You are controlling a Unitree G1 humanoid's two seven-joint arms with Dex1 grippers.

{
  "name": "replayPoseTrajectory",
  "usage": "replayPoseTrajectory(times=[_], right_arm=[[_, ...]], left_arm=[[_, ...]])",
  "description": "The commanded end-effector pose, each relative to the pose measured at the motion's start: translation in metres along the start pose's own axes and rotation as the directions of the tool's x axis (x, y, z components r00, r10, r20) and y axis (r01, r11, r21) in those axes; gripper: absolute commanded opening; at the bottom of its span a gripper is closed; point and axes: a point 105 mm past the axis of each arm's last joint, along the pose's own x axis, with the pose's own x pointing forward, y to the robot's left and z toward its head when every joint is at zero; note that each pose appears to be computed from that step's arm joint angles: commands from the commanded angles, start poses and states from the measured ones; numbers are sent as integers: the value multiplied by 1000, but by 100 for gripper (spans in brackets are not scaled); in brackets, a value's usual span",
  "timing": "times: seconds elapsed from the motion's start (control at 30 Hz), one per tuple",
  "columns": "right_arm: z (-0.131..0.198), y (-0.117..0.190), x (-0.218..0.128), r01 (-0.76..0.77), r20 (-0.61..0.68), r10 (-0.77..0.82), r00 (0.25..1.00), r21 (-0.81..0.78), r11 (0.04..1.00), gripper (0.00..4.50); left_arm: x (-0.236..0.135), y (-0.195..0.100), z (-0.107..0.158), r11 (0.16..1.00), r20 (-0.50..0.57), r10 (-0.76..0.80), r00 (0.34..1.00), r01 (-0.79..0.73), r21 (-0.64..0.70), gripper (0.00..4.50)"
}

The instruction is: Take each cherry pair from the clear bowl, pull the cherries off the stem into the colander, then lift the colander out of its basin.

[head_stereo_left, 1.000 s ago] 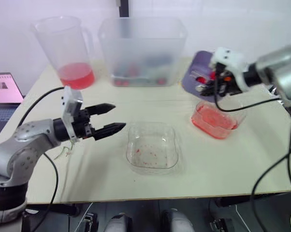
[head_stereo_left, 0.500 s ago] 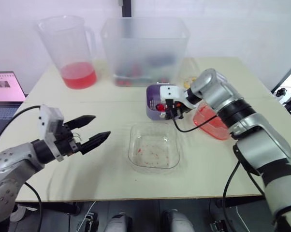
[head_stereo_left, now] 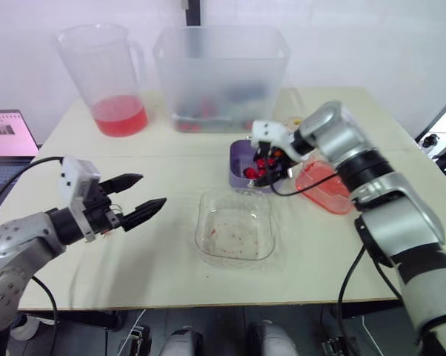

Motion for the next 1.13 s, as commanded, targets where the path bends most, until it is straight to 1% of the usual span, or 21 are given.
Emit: replayPoseTrajectory(times=[0.03, 0.13, 0.23, 0.3, 0.37, 0.43, 0.47, 0.5, 0.57, 0.7, 0.77, 0.93, 1.03, 1.1, 1.13], right_arm=[[10, -28, -69, 210, 139, -217, 966, 61, 976, 447], [-4, -33, -107, 328, 215, -336, 917, 77, 942, 447], [-23, -13, -145, 380, 298, -387, 873, 84, 921, 447], [-37, 3, -154, 417, 284, -417, 864, 61, 907, 447], [-47, 19, -156, 469, 275, -464, 842, 52, 882, 447], [-57, 36, -161, 493, 282, -500, 819, 101, 864, 447], [-64, 42, -162, 509, 264, -522, 811, 121, 852, 447], [-74, 48, -161, 516, 235, -539, 809, 155, 842, 447], [-93, 64, -160, 535, 233, -571, 787, 202, 820, 447], [-117, 75, -176, 591, 269, -680, 682, 345, 729, 447], [-125, 79, -177, 608, 259, -701, 664, 357, 709, 447], [-126, 88, -165, 576, 259, -679, 687, 376, 726, 447], [-126, 89, -160, 545, 276, -670, 689, 412, 730, 447], [-125, 91, -156, 533, 280, -662, 696, 416, 737, 447], [-124, 91, -153, 528, 281, -657, 699, 416, 740, 447]], left_arm=[[4, 10, 5, 999, 4, 0, 1000, 0, 45, 450], [11, 19, 8, 998, 3, 4, 1000, -4, 61, 450], [18, 24, 12, 997, -1, -22, 1000, 22, 68, 450], [22, 29, 18, 997, 47, -52, 998, 50, 55, 450], [26, 39, 12, 997, 36, -61, 997, 59, 54, 450], [31, 45, 5, 993, 0, -82, 997, 82, 81, 450], [32, 49, 4, 992, -7, -80, 997, 80, 93, 450], [33, 53, 4, 991, -16, -76, 997, 77, 105, 450], [34, 57, 3, 989, -42, -84, 996, 88, 115, 450], [30, 56, -2, 984, -77, -100, 992, 110, 137, 450], [23, 56, -8, 983, -98, -89, 991, 103, 149, 450], [5, 59, -13, 986, -109, -64, 992, 80, 145, 450], [4, 59, -14, 987, -111, -56, 992, 71, 143, 450], [4, 62, -22, 992, -193, -46, 980, 68, 107, 450], [3, 66, -22, 994, -199, -35, 979, 55, 98, 450]])
